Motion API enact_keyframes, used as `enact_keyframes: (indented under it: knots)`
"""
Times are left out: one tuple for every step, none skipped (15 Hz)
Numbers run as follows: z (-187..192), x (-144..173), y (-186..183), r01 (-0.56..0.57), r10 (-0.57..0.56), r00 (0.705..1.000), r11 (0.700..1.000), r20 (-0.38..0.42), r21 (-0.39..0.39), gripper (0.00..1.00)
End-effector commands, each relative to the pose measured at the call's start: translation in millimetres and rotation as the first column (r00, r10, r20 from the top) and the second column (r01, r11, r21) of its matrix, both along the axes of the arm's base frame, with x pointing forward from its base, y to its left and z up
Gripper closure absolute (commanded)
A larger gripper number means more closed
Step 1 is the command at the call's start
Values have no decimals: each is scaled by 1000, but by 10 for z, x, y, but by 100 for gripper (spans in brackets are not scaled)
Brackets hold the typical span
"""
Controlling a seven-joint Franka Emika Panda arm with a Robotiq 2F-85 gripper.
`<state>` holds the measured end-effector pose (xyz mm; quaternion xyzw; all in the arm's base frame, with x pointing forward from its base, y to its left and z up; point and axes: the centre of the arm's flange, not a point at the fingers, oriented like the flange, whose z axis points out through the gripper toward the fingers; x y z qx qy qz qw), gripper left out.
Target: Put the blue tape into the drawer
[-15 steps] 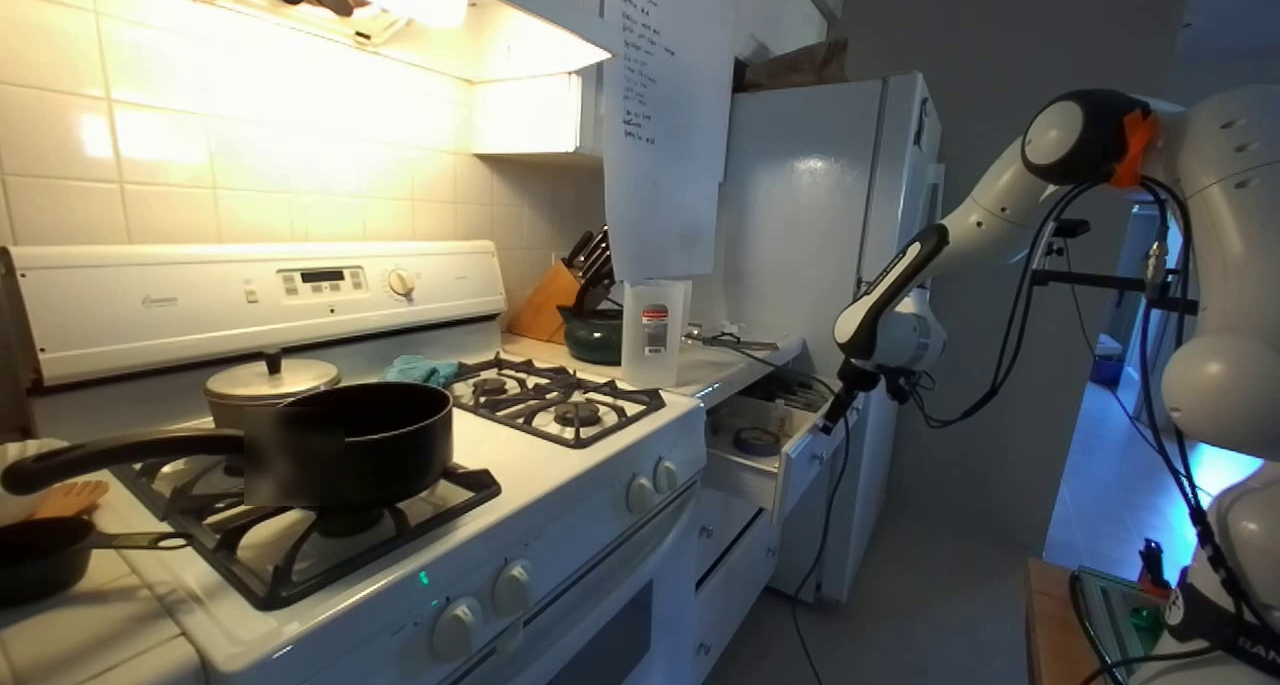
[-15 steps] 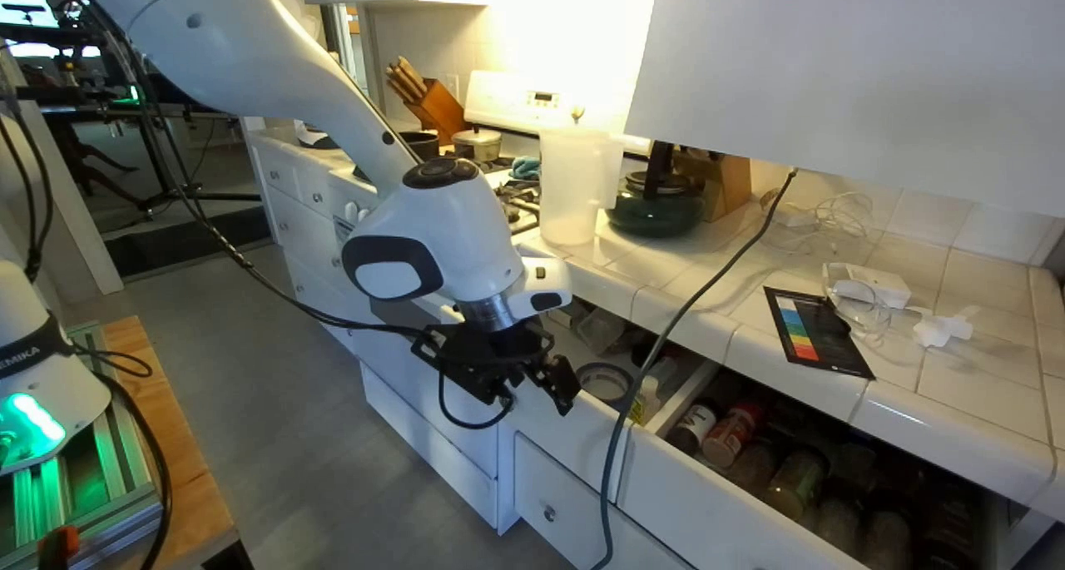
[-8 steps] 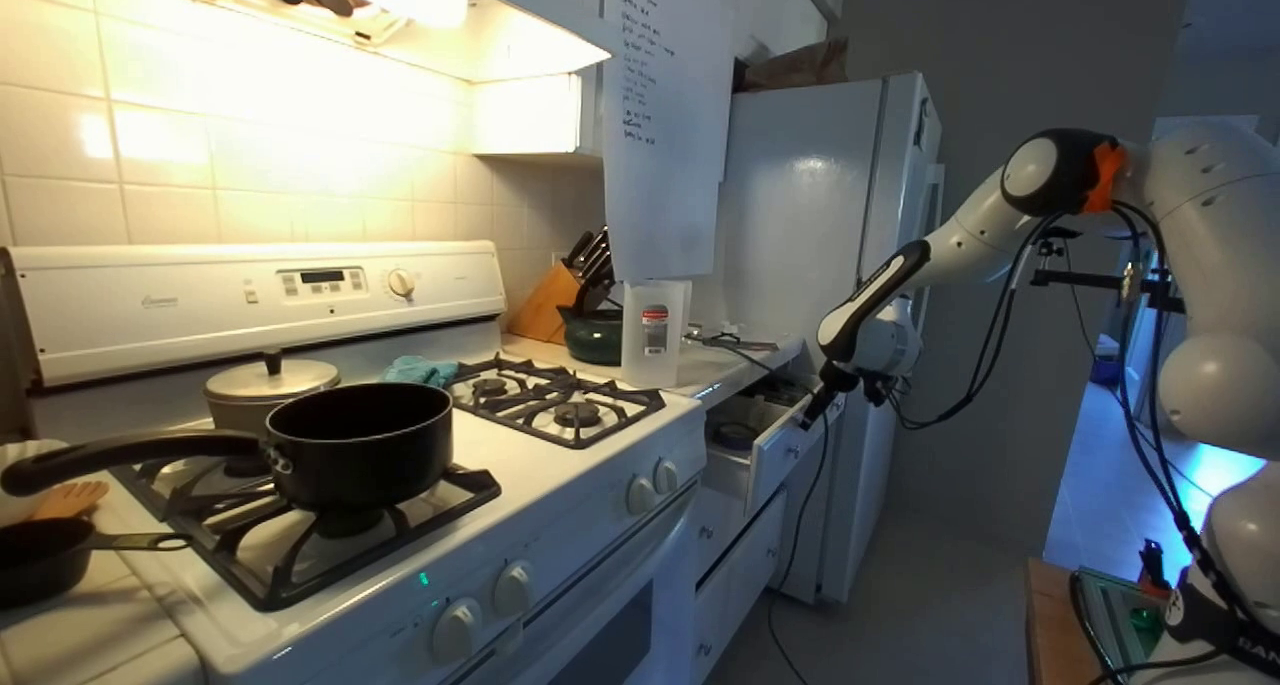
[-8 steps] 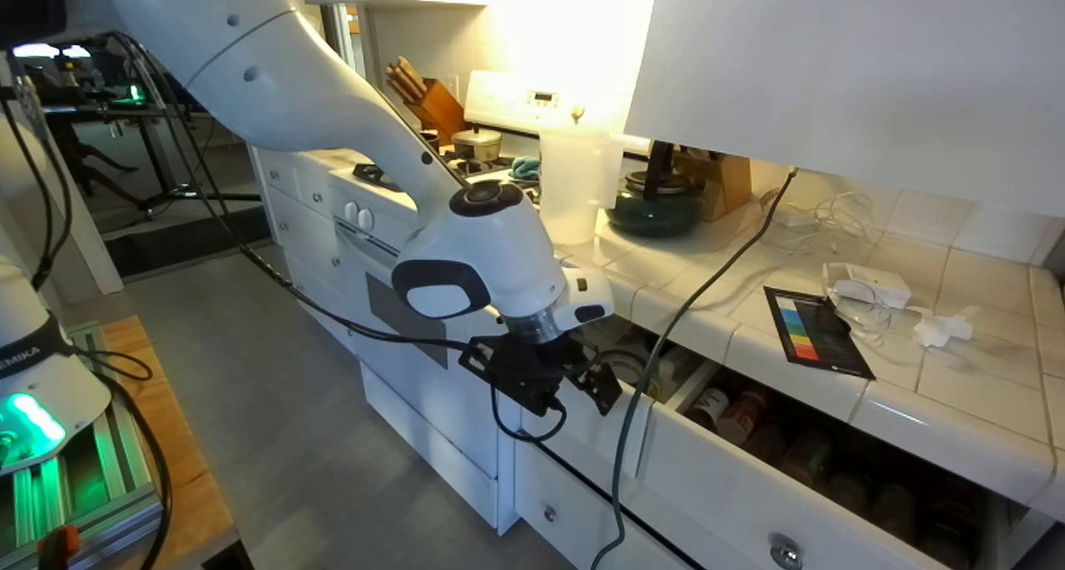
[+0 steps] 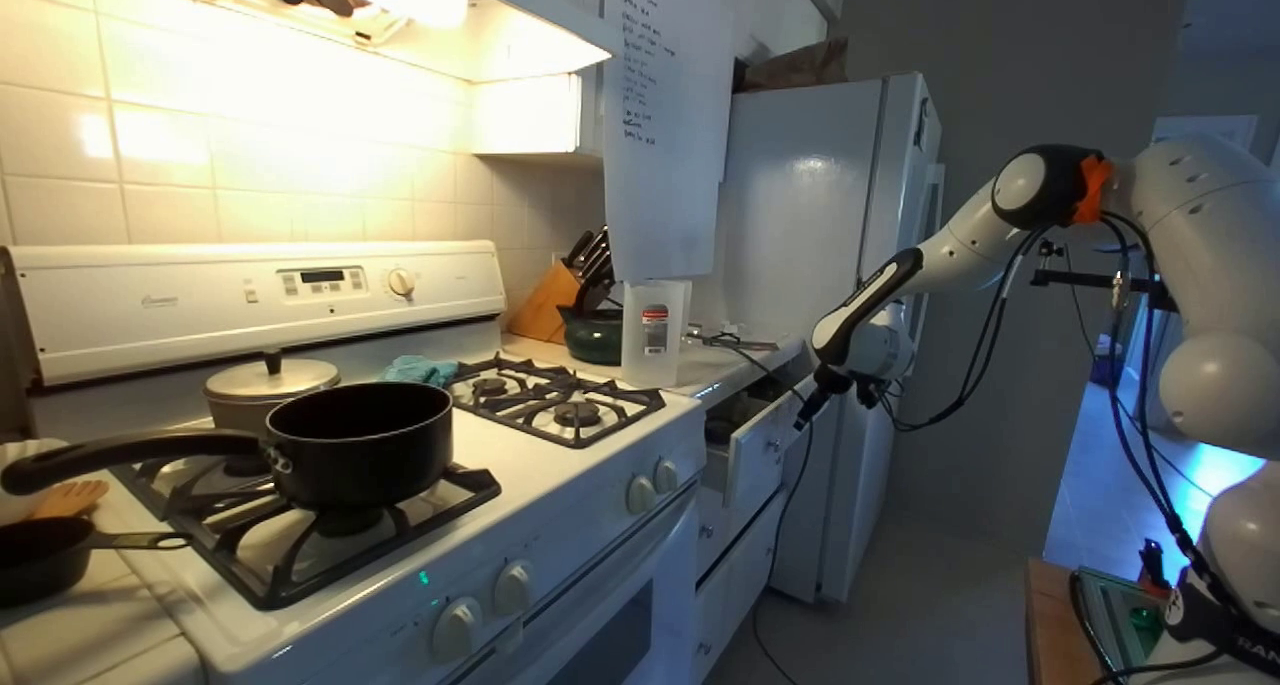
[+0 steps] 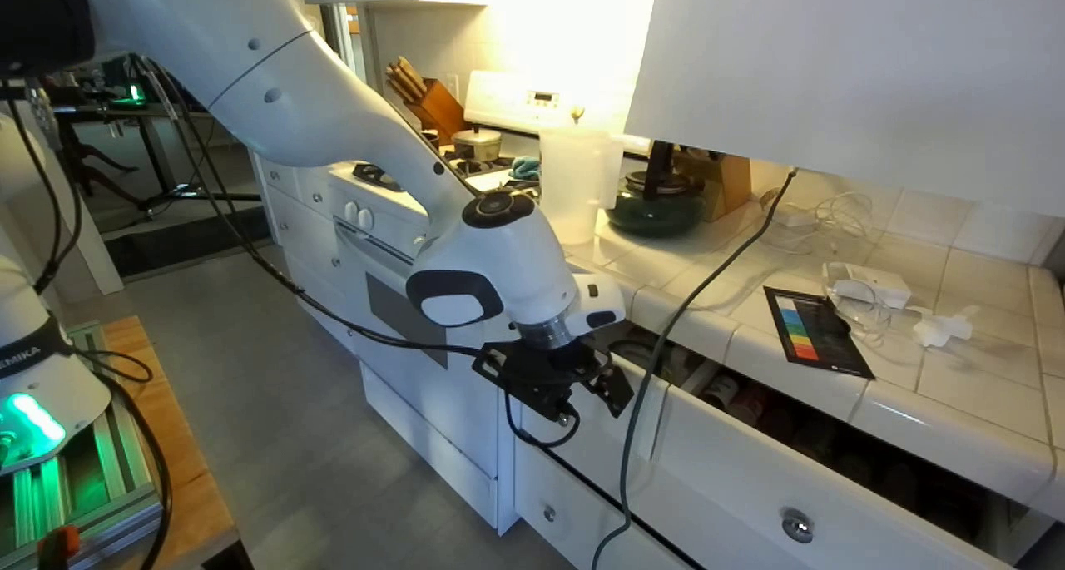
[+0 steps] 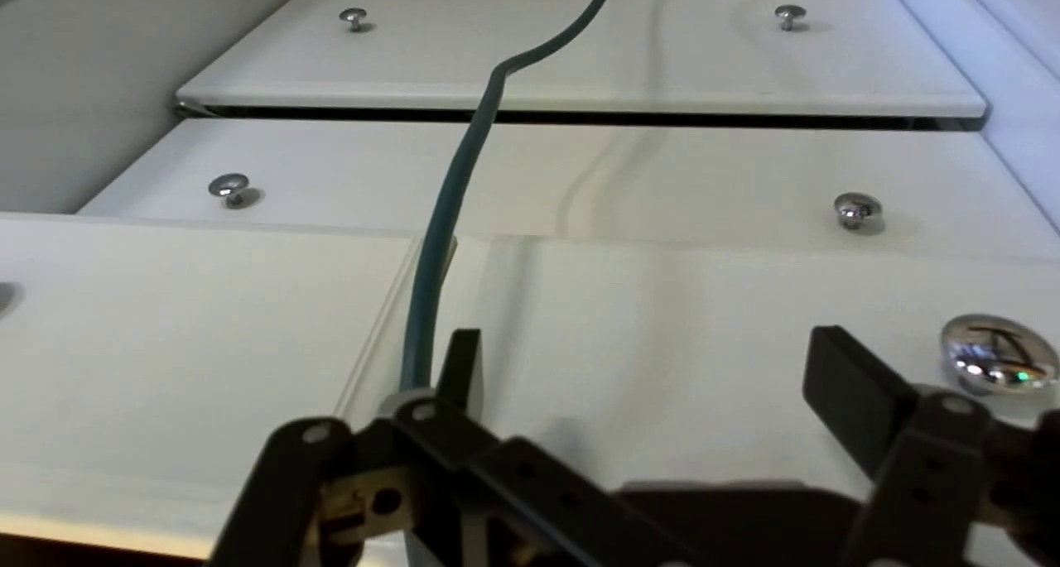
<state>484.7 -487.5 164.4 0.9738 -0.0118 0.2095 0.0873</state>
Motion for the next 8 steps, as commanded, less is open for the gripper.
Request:
enact_keyframes:
  knots:
    - [-61, 289, 38, 0, 5, 993, 999, 120, -43, 0]
    - [-67, 439, 77, -6, 16, 987, 998, 160, -59, 0]
    - [-72, 573, 116, -9, 23, 981, 997, 195, -70, 0]
    - [-132, 685, 133, -17, 33, 979, 997, 203, -80, 0]
    - [-173, 805, 151, -27, 44, 975, 996, 216, -83, 0]
    - [-192, 894, 172, -35, 55, 973, 995, 224, -92, 0]
    - [-226, 1030, 172, -47, 69, 969, 994, 237, -97, 0]
    - [-252, 1131, 182, -54, 78, 964, 993, 253, -100, 0]
